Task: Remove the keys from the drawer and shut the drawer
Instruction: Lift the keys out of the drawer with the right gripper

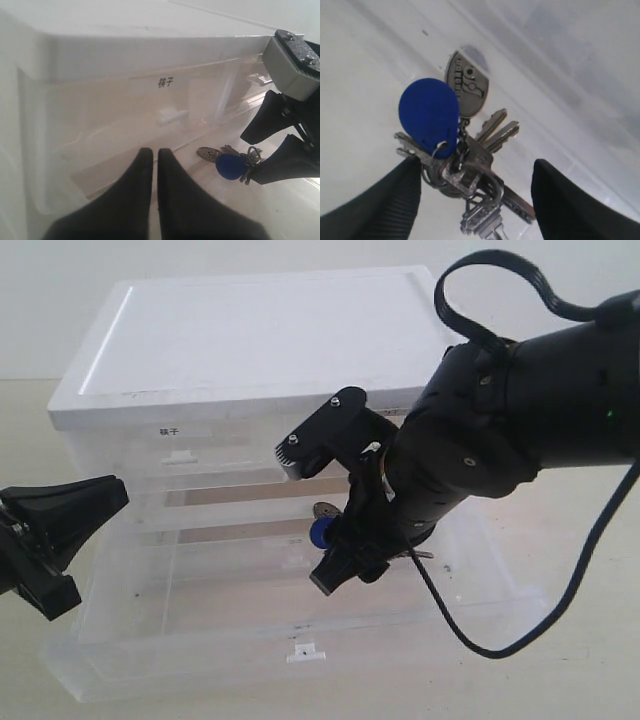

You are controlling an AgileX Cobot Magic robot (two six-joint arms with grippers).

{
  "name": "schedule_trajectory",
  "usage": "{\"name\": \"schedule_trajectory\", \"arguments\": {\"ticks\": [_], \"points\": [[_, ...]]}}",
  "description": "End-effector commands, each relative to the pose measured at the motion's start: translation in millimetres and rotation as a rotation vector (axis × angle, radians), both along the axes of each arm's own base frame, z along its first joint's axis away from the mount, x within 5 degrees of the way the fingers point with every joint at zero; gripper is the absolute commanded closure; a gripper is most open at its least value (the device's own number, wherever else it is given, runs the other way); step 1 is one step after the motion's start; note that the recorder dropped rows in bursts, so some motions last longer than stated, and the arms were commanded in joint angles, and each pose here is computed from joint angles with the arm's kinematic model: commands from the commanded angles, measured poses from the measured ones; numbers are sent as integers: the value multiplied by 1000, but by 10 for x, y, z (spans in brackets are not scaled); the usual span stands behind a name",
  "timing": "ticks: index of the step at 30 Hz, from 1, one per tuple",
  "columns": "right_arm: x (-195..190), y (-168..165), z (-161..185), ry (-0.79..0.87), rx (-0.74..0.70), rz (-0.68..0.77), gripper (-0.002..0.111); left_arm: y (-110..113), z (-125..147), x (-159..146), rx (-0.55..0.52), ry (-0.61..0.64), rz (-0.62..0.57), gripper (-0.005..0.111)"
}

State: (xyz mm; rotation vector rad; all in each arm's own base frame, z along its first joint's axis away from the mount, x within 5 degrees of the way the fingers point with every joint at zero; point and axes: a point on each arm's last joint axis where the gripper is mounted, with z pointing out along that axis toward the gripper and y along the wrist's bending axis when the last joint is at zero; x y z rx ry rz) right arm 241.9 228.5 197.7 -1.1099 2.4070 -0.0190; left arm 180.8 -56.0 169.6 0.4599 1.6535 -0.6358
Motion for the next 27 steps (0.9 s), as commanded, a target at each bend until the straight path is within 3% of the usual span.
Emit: {"name": "schedule_trajectory", "arguments": {"ticks": [1,3,5,10,13,27], "points": [[6,-7,-122,23,-49,14,49,-4,5,5,-14,2,-5,102],[0,-19,-127,29,-64,16,50,-4,5,5,-14,2,-5,102],[-6,-32,-131,37,-79,14,60,-4,5,5,-14,2,-5,102],[-21,-63,-141,48,-138,62,108,-5,4,3,-13,2,-8,102],[-22,-56,-104,39,-142,81,108,-5,4,3,-13,2,-8,102],[-231,-122,705,-152,0,132,108,-4,5,5,-17,5,-5,102]]}}
